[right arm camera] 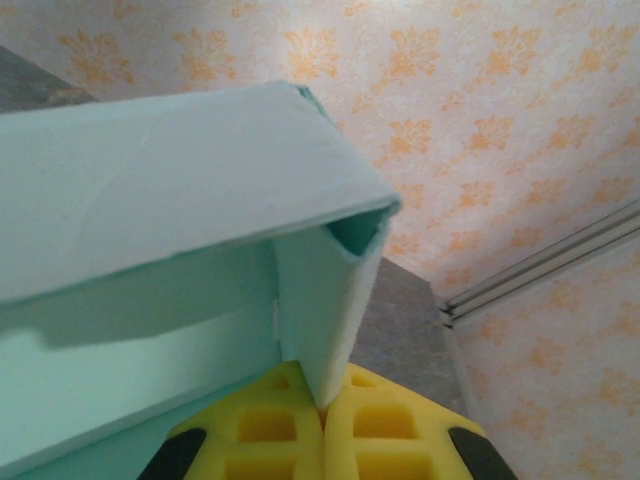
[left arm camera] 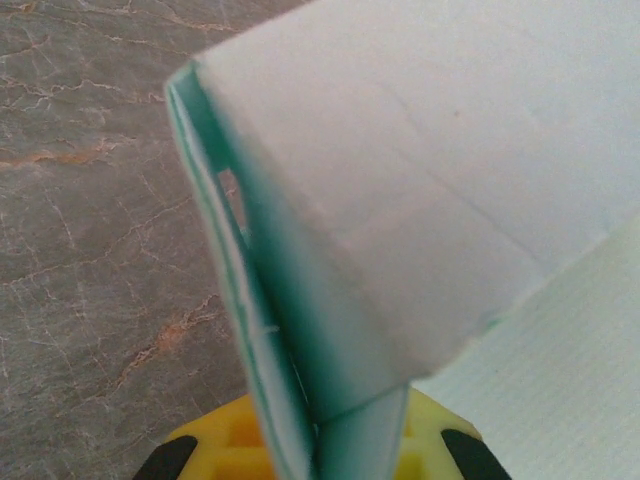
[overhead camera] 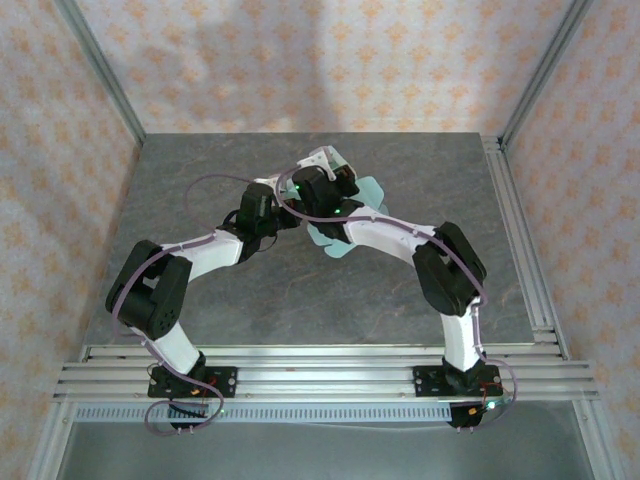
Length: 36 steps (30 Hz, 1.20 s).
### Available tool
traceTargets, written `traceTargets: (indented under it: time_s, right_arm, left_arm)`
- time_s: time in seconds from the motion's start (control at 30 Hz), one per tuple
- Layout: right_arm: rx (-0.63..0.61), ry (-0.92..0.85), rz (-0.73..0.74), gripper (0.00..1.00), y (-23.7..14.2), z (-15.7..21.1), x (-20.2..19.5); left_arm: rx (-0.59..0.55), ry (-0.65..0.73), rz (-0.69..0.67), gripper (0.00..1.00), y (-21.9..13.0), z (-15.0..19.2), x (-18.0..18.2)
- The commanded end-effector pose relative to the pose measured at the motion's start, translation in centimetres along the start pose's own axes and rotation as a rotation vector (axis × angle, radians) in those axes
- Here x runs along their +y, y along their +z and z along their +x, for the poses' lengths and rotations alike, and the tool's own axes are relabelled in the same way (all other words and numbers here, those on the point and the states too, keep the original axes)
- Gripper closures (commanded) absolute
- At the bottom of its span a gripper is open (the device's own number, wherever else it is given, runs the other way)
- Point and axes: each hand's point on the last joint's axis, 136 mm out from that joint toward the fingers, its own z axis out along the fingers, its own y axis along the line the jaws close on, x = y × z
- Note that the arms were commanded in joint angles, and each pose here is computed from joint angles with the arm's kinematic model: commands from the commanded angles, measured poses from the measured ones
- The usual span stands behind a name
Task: Fold the paper box
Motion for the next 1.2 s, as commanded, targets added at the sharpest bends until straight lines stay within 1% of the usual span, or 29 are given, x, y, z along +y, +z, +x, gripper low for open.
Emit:
traceTargets:
  time_s: [0.0,0.07,0.1,0.13,0.27,0.33,0.43,0.57,0.7,0.73,0.83,0.9,1.07,1.1,1.17]
  right_arm:
    - [-0.011,0.092,-0.205,0.93,-1.3,-0.7,0.8]
    - [-0.045,0.130,-0.342,0.86,-2.7,-1.1,1.2]
    - [-0.064,0.142,-0.412,0.80,-3.5,-1.3,1.3]
    - [-0.081,0.164,-0.453,0.76,-4.2,-1.5,0.9]
    - [-0.139,0.185,-0.619,0.65,-6.3,-1.4,-0.6]
    - [-0.177,0.158,-0.724,0.55,-7.9,-0.9,-1.1]
    - [-0.206,0.161,-0.832,0.46,-9.8,-0.4,-2.5]
    - [-0.236,0.197,-0.920,0.38,-11.1,0.1,-4.4]
    - [-0.254,0.259,-0.991,0.31,-11.2,0.6,-6.2]
    - [-0.254,0.273,-1.029,0.30,-11.3,0.8,-6.3]
    - [-0.256,0.302,-1.105,0.29,-11.1,0.9,-6.6]
    - [-0.256,0.303,-1.121,0.29,-10.9,0.8,-6.4]
    - [-0.242,0.231,-1.142,0.29,-10.3,1.0,-5.5]
    - [-0.235,0.212,-1.147,0.29,-10.1,1.1,-5.3]
    - [-0.226,0.183,-1.160,0.29,-9.9,1.2,-4.9]
  left_arm:
    - [-0.046,0.041,0.129,1.00,-0.5,-2.3,-4.3]
    - [-0.047,0.037,0.114,1.00,-0.5,-2.3,-4.1]
    - [-0.046,0.037,0.107,1.00,-0.5,-2.3,-4.0]
    - [-0.045,0.035,0.102,1.00,-0.4,-2.3,-3.9]
    - [-0.037,0.029,0.082,1.00,-0.3,-2.0,-3.4]
    - [-0.032,0.028,0.078,1.00,-0.2,-1.9,-3.2]
    - [-0.027,0.030,0.075,1.00,0.0,-1.9,-3.1]
    - [-0.021,0.035,0.078,1.00,0.2,-1.9,-3.3]
    - [-0.011,0.042,0.089,1.00,0.3,-1.9,-3.5]
    - [-0.009,0.047,0.095,1.00,0.3,-1.9,-3.6]
    - [0.002,0.060,0.110,1.00,0.2,-1.7,-3.9]
    - [0.006,0.061,0.112,1.00,0.1,-1.6,-3.9]
    - [0.022,0.068,0.156,1.00,-0.2,-1.4,-4.8]
    - [0.022,0.101,0.170,1.00,-0.3,-1.4,-5.1]
    - [0.027,0.113,0.188,1.00,-0.4,-1.3,-5.4]
